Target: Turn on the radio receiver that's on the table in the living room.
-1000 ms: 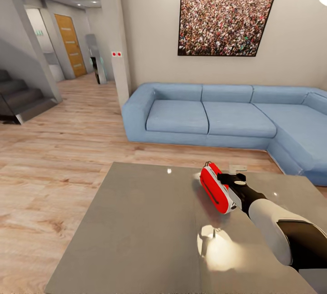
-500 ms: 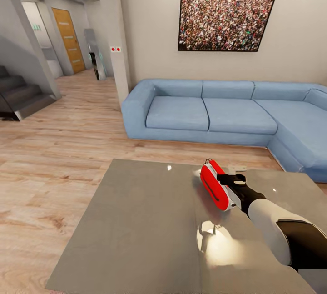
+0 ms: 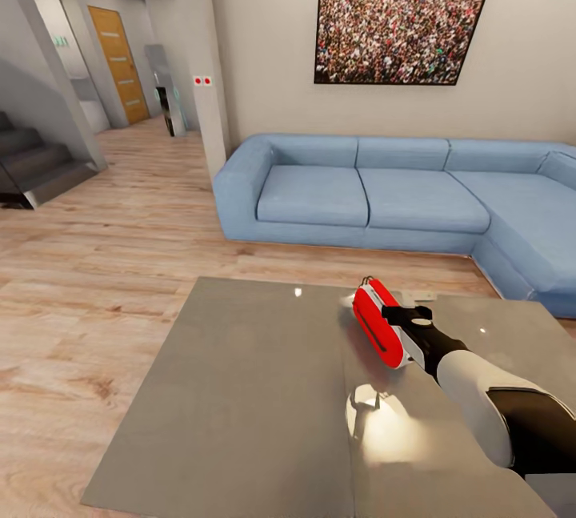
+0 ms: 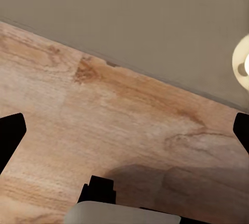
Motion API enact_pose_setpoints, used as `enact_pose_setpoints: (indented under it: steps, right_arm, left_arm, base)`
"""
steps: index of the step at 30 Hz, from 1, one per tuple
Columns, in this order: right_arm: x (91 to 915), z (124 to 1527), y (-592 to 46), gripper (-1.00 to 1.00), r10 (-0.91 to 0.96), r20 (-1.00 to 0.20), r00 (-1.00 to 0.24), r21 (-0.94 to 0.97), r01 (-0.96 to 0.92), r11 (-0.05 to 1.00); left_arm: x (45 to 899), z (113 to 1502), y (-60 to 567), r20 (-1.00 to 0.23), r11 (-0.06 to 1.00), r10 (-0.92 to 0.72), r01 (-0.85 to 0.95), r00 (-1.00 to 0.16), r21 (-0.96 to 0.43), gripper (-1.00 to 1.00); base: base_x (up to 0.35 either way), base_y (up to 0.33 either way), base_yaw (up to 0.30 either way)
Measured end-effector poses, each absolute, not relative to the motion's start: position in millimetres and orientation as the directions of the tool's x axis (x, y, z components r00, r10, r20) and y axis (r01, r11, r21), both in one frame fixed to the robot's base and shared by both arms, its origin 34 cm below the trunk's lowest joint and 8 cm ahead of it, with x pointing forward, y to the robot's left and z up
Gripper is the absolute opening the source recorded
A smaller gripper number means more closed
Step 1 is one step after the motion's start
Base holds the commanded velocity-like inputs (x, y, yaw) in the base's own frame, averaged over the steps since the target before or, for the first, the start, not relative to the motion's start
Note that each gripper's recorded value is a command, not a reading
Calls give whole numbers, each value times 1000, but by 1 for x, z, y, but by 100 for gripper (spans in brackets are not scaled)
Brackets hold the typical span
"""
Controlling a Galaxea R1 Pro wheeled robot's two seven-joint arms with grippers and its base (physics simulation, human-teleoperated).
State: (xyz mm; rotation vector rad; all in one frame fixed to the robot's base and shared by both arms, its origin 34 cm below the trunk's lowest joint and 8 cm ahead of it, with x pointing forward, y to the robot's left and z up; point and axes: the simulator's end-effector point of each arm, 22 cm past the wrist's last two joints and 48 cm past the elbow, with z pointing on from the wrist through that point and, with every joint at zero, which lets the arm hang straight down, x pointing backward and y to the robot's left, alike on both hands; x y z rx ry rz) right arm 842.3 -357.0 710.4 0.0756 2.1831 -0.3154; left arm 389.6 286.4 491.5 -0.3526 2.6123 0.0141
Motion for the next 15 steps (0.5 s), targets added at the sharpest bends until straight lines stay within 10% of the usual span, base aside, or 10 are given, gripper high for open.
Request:
enact_pose_setpoints:
  steps: [15]
  right_arm:
    - [840,697,-357,100,-55,-792,-609,-197,169,966]
  left_arm:
    - [383,487,286,-465,967,-245,-251,-851,-50,100]
  base:
    - [0,0,0]
